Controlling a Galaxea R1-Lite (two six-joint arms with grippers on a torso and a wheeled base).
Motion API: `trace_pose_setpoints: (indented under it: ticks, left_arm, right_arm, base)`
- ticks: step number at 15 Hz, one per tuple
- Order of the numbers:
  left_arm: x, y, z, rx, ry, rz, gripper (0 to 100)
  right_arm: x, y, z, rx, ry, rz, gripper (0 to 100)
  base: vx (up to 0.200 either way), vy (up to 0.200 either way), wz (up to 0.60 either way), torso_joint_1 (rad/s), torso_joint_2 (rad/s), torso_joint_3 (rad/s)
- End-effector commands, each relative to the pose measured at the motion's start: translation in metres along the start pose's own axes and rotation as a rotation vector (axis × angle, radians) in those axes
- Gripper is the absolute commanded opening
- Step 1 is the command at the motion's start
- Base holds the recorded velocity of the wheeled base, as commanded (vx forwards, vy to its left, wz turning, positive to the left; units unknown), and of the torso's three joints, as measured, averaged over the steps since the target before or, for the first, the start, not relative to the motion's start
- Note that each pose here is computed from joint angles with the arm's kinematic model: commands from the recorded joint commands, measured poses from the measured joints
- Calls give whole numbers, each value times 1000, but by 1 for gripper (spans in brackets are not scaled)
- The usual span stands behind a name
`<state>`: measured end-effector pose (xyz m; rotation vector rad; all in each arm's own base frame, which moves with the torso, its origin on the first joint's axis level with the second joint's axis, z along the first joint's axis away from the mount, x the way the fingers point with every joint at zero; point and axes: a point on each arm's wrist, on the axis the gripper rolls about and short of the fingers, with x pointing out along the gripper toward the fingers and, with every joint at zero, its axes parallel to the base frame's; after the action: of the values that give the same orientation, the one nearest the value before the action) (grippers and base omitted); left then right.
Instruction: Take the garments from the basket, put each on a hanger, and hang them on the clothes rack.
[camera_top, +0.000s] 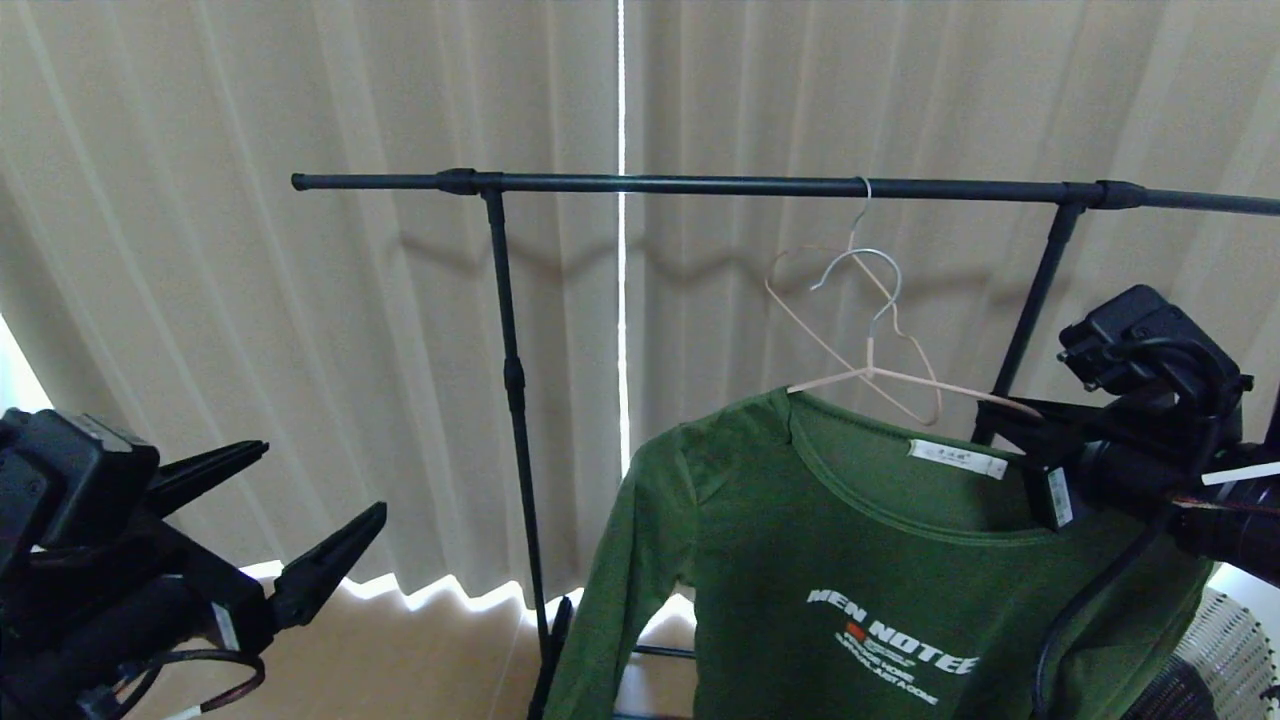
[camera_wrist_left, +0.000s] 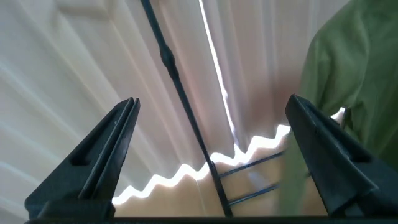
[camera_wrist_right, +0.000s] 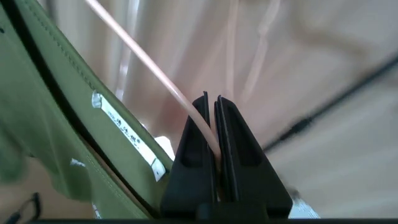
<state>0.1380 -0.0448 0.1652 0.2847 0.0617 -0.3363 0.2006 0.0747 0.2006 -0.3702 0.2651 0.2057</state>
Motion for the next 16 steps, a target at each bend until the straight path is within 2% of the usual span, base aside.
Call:
trace_pose_setpoints:
  ticks: [1,3,6,11,16]
  left_arm:
    - [-24,-1,-5,-5,-13,9,100]
    - [-29,-3,-10,-40,-4,0,100]
    - [-25,0,0,-79,-40,8,100]
    - [-24,0,0,-84,-36,4,100]
    - [-23,0,-1,-84,-27,4,100]
  right_arm:
    - [-2,-6,3,5,13,-46,0]
    - [0,-9,9,8,9,-53,0]
    - [3,-11,9,15,12,-67,0]
    - [4,-14,10,23,16,-95,0]
    - [6,-14,8,35,21,-96,0]
  base:
    - [0,0,0,0,0,0]
    - [0,0,0,0,0,0]
    - [0,0,0,0,0,0]
    - [0,0,0,0,0,0]
    - [200,0,0,0,0,6]
